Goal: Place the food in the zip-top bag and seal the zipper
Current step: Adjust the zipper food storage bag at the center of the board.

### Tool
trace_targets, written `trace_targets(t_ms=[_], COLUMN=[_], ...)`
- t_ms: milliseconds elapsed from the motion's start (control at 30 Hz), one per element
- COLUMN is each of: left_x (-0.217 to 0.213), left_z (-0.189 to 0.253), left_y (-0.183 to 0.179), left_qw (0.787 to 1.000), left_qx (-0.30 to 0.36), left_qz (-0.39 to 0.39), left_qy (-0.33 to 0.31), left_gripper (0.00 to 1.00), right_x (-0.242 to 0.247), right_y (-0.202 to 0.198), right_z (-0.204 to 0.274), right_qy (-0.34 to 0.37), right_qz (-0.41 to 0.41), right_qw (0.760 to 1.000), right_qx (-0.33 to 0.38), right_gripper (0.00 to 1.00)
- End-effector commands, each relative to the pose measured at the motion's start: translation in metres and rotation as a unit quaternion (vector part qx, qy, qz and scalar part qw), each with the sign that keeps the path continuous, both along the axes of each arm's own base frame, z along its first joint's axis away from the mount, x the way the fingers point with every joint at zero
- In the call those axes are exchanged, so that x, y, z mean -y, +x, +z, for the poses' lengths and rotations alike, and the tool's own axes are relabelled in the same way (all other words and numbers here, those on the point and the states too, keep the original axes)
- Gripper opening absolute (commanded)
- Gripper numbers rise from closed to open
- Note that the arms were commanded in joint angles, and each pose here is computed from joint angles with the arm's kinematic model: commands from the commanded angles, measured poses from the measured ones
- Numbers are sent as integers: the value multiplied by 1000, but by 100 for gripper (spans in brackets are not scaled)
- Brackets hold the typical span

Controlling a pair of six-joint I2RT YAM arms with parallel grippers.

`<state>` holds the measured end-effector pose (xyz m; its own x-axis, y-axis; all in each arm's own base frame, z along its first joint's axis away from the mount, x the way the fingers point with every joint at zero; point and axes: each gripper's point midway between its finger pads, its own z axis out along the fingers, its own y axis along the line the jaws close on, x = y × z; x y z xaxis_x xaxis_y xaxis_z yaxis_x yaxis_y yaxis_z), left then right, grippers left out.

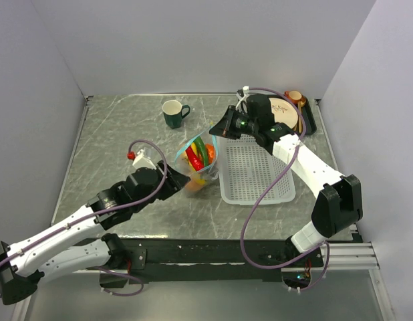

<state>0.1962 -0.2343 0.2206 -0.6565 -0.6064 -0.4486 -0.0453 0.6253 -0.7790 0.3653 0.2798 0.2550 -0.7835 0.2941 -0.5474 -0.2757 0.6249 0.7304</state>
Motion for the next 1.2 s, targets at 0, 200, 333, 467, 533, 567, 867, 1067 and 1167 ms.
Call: trace_targets(t_ms=[0, 200, 333, 467, 533, 567, 867, 1067, 1167], left_x=[-1, 7, 2, 3, 5, 5, 2, 0, 4], left_z=[24, 16, 18, 12, 9, 9, -1, -6, -8], left_y=[14, 26, 29, 28, 29, 27, 28, 29, 33], left_qw=[998, 998, 997, 998, 998, 998, 997, 996, 996], left_qx=[23, 8, 17, 7, 3, 1, -14, -14, -13], left_qz=[40, 56, 69, 66, 63, 60, 69, 75, 77], left_qy=[-29, -6, -8, 5, 10, 14, 34, 37, 38], left_gripper=[56, 44, 43, 42, 42, 41, 49, 51, 49], right_x=[-2, -2, -1, 0, -1, -1, -2, -2, -3], right_y=[7, 6, 5, 5, 5, 5, 6, 7, 6], right_z=[38, 41, 41, 41, 41, 41, 44, 44, 45], right_qy=[30, 29, 28, 30, 32, 31, 30, 37, 37], right_qz=[-1, 0, -1, -2, -1, -1, 0, 0, 1], right_qw=[998, 998, 998, 998, 998, 998, 998, 998, 998], right_qx=[51, 52, 54, 53, 52, 53, 56, 54, 54], right_gripper=[10, 11, 11, 11, 11, 11, 12, 12, 12])
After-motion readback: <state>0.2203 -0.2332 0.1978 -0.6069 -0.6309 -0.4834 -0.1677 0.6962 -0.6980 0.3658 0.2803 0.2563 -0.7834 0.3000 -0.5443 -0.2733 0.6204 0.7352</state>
